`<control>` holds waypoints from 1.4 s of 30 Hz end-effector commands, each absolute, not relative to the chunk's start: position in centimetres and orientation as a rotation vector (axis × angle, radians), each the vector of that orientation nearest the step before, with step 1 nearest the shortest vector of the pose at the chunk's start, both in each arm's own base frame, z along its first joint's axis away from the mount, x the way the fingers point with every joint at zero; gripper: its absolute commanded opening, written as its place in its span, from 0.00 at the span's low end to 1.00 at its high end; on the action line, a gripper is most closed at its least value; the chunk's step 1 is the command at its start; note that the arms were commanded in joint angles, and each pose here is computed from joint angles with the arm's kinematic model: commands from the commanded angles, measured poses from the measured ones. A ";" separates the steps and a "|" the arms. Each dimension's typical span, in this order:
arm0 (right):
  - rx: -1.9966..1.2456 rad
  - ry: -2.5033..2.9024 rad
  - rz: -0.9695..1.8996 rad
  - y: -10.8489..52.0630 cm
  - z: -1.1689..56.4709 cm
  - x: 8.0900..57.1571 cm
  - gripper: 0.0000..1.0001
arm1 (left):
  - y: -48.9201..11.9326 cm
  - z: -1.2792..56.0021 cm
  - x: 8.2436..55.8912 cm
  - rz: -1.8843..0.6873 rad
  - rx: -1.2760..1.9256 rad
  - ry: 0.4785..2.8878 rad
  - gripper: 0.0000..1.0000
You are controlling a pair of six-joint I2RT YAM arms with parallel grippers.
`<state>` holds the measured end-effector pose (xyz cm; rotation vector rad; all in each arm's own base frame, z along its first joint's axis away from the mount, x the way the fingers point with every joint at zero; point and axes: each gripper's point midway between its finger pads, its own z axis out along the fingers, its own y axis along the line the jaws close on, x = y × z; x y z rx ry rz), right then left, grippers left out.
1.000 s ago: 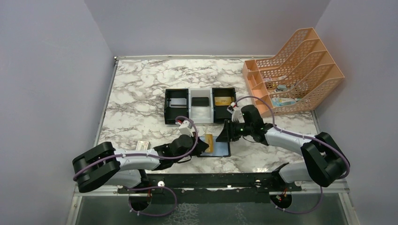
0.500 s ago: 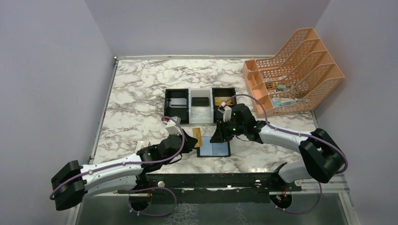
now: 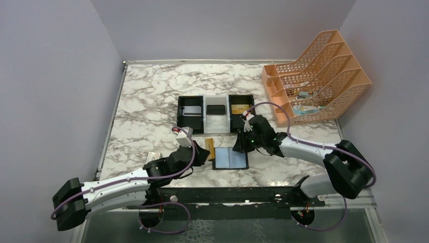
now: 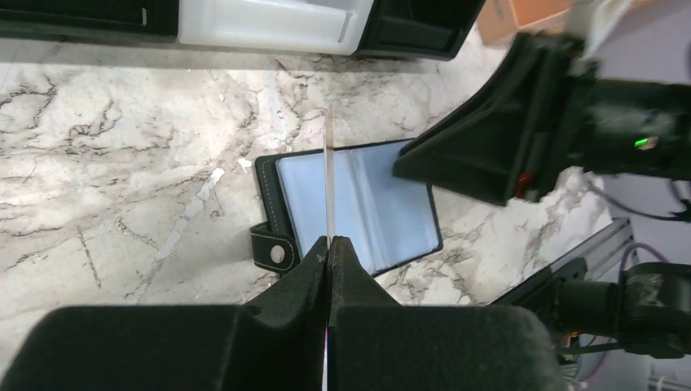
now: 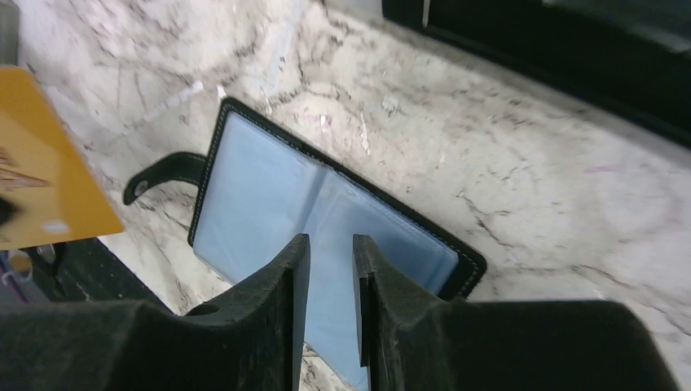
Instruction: Take the credit cards out of the card holder
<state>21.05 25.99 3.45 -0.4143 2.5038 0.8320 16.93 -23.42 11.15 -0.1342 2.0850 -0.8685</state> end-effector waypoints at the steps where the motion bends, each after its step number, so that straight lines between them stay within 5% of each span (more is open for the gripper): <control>1: -0.335 2.359 0.679 24.1 6.6 23.4 0.29 | -24.5 10.7 16.5 -0.876 -0.020 2.119 0.00; 6: -0.226 2.234 0.687 22.7 9.7 23.6 0.39 | -26.7 11.5 15.9 -0.960 0.078 2.131 0.00; 12: -0.046 2.093 0.641 19.4 11.8 23.9 0.68 | -28.3 12.6 15.3 -1.165 0.129 2.059 0.00; 14: -0.033 2.066 0.680 18.9 12.6 23.8 0.70 | -28.3 12.4 15.1 -1.208 0.125 2.069 0.00; 25: -0.406 1.734 1.410 25.0 19.1 17.6 0.71 | -28.1 16.2 14.1 -1.512 0.057 1.904 0.00; 42: -0.472 1.695 1.659 26.0 19.9 14.6 0.62 | -28.5 20.2 12.7 -1.724 0.069 1.729 0.00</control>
